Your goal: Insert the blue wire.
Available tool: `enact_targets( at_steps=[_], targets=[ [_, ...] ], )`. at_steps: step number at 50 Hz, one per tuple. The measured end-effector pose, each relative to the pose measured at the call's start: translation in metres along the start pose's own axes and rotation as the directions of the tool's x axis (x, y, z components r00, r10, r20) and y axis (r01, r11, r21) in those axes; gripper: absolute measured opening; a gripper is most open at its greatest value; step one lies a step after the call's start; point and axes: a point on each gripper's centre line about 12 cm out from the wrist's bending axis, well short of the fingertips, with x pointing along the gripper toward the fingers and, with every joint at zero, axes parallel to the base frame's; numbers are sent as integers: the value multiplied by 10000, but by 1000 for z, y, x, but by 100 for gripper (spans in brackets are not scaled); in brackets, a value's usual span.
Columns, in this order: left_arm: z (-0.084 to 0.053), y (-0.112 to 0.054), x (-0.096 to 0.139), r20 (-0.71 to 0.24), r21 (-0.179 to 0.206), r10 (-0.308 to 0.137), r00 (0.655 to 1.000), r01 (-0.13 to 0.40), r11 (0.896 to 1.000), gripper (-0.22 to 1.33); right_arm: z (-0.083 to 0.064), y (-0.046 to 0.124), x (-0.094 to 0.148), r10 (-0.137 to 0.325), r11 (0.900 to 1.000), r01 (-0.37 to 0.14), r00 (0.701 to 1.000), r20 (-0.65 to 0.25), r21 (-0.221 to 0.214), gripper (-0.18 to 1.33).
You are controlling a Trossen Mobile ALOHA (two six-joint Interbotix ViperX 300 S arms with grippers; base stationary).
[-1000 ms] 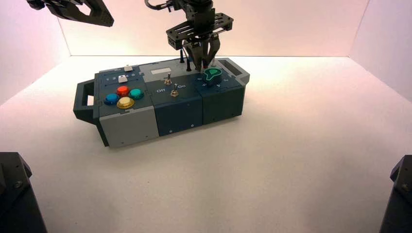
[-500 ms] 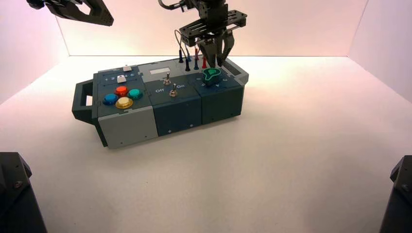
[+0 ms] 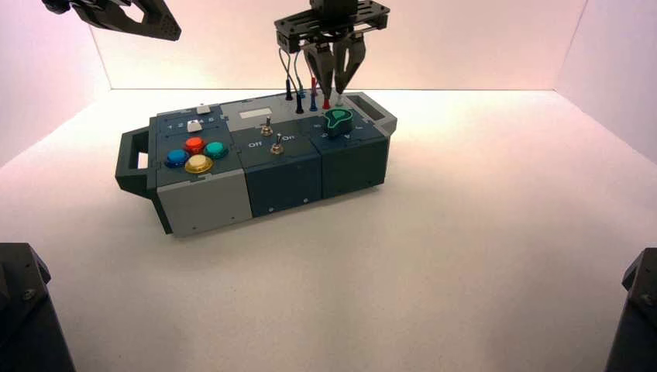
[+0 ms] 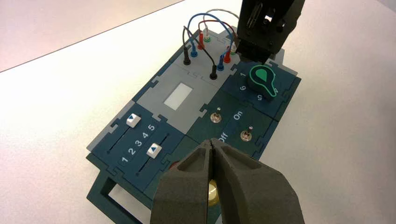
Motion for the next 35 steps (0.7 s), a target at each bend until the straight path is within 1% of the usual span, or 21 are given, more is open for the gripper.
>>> enact_targets(
  at_steps=[6,14,21,28,35],
  targets=[
    [0,0,0,15,3,2,10000,-2,10000,-16,0,3,-3,258,9995,-258,9997,48,166,61],
    [0,0,-1,45,9,6,10000,-6,10000,-16,-1,4,-7,411,9988,-414,9991,107,248,61],
    [1,0,-1,75,14,10,10000,-10,10000,-16,0,4,-14,562,9978,-574,9978,356,339,61],
    [1,0,-1,75,4,22,10000,-22,10000,-16,1,5,-20,752,9956,-782,9956,566,520,61],
    [1,0,-2,105,10,26,9999,-26,10000,-16,1,7,-19,924,9934,-969,9931,720,618,61]
  ],
)
